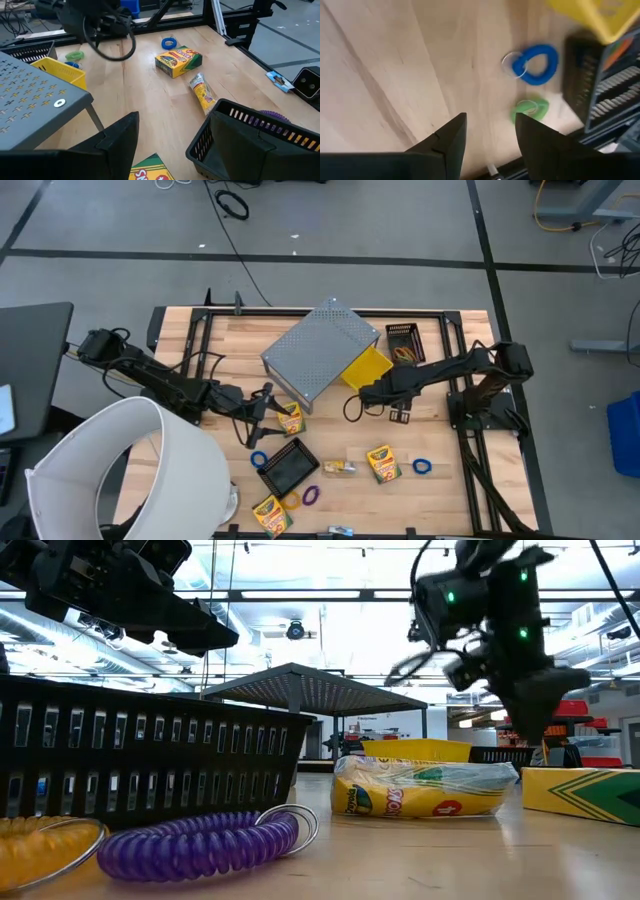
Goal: Pick & Place Office Desk Supplies
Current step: Put the blue spring keychain into the yellow bin
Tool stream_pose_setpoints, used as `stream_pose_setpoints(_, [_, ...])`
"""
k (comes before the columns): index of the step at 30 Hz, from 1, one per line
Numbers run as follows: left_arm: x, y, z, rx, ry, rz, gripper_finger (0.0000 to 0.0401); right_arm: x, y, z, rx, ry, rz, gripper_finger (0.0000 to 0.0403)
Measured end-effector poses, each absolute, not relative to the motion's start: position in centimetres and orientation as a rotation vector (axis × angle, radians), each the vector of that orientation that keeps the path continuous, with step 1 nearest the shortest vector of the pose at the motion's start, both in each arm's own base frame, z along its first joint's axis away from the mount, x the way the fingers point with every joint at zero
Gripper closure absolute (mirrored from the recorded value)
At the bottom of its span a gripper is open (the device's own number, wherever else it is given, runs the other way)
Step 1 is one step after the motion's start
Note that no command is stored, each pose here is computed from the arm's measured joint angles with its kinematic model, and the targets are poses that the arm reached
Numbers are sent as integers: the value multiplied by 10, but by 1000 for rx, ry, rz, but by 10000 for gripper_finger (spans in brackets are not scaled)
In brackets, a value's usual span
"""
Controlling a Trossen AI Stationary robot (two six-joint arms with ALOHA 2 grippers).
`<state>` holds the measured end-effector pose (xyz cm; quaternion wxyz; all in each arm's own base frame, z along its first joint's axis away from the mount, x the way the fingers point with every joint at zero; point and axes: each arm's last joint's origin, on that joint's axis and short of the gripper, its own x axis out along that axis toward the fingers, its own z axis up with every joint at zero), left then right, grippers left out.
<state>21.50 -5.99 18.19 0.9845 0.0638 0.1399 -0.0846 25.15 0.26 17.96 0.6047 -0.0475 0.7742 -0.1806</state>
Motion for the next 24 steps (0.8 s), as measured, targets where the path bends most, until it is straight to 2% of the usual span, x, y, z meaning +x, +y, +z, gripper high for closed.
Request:
stream_pose_setpoints(10, [215, -60, 182, 116, 282, -166, 151, 238, -3, 152, -78, 1846, -217, 227])
stream_pose_setpoints(24, [215, -60, 182, 112, 282, -165, 151, 244, -25, 150, -145, 1781, -187, 227])
